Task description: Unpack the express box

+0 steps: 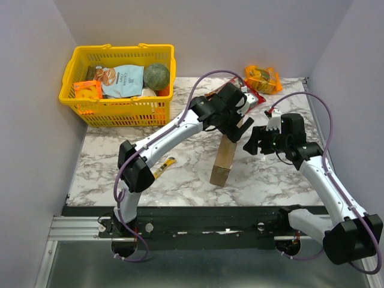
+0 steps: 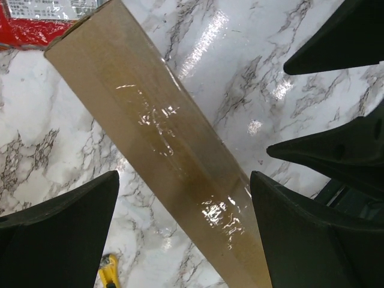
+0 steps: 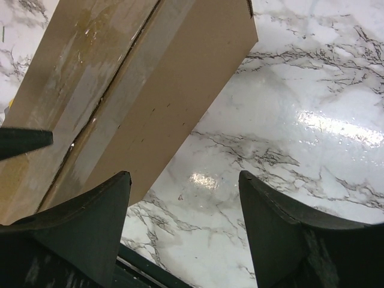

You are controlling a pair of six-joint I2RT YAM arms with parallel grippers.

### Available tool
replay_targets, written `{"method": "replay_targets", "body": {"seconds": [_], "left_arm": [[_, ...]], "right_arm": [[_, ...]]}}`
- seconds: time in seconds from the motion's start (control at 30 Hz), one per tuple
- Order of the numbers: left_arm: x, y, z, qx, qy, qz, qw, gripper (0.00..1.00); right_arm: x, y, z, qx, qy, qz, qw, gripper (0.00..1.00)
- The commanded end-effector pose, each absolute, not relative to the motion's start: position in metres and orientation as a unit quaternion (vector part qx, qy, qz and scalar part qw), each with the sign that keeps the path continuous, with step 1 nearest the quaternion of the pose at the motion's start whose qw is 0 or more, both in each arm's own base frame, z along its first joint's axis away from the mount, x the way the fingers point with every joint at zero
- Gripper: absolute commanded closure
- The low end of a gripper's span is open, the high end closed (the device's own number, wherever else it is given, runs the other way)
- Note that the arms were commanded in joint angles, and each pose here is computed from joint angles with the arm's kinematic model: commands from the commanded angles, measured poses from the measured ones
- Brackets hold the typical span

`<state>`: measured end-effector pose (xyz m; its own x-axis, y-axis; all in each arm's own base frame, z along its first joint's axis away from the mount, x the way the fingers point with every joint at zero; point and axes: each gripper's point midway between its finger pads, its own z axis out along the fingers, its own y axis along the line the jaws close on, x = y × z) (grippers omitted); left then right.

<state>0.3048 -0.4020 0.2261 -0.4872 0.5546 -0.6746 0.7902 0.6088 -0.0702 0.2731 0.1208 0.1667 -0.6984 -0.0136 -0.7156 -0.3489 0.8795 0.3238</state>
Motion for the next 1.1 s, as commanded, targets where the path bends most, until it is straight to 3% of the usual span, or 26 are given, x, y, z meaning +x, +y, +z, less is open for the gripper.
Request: {"method": "replay_targets", "body": {"seconds": [0.0,0.6,0.7,0.97,1.07], "left_arm": [[0.293,-0.416,0.217,0.427,0.833,-0.196,0.293,0.01],[0.296,-0.401,0.18,0.425,0.854,-0.131,0.269,0.03],[0.307,-0.4,0.198,0.416,0.848,-0.119,0.306,0.02],[0.297,-0.415,0.27,0.433,0.798,-0.196,0.371,0.01],[0.296,-0.411,0.264,0.434,0.804,-0.182,0.364,0.01]], "right_arm": [[0.277,0.127,0.159,-0.107,0.89,0.24,0.373,0.21],[0.283,0.143,0.151,-0.096,0.886,0.284,0.354,0.23],[0.283,0.142,0.151,-0.095,0.886,0.282,0.357,0.23],[0.281,0.14,0.143,-0.097,0.891,0.275,0.347,0.23],[0.282,0.141,0.139,-0.096,0.893,0.277,0.342,0.23]]}}
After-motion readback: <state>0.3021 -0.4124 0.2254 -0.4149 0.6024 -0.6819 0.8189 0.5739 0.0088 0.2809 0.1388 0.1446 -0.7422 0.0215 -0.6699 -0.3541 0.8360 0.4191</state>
